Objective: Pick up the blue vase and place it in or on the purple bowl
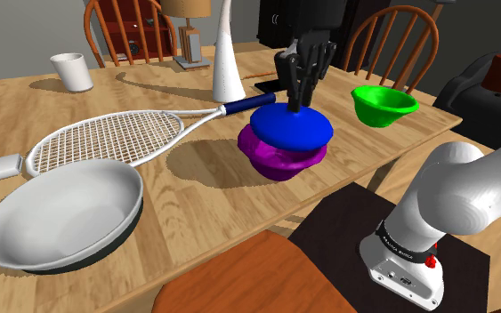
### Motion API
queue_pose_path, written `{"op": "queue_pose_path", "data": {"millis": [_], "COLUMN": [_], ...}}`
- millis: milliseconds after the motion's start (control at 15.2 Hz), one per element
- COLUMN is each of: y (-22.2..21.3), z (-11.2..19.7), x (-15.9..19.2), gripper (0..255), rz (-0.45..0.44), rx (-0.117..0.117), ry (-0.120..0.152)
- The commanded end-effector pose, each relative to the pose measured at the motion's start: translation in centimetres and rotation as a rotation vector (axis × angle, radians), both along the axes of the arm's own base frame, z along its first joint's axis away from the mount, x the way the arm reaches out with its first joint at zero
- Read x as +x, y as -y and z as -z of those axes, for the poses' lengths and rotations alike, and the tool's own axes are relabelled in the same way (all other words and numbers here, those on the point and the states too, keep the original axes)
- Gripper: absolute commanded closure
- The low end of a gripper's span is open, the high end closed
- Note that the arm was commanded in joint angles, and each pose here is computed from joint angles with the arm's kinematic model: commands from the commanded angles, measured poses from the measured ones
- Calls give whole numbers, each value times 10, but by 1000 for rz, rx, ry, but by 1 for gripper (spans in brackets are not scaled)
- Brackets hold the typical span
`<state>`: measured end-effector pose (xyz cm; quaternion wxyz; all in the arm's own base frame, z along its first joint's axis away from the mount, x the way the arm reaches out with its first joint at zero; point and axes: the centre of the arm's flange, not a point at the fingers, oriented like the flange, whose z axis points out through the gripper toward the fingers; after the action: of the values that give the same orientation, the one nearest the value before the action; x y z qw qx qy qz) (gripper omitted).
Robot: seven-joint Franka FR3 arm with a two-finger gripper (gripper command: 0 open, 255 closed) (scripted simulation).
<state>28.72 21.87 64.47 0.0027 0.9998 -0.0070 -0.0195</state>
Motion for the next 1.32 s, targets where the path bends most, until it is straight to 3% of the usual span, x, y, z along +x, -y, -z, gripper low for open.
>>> {"op": "queue_pose_path", "data": {"millis": [0,264,330,660,924,1254], "y": [0,0,0,0,0,0], "z": [1,1,1,1,-49,-49], "x": [0,0,0,0,2,2], "gripper": [255,255,0,0,0,0], "rz": [0,0,0,0,0,0], "rx": [0,0,0,0,0,0], "ry": [0,0,0,0,0,0]}}
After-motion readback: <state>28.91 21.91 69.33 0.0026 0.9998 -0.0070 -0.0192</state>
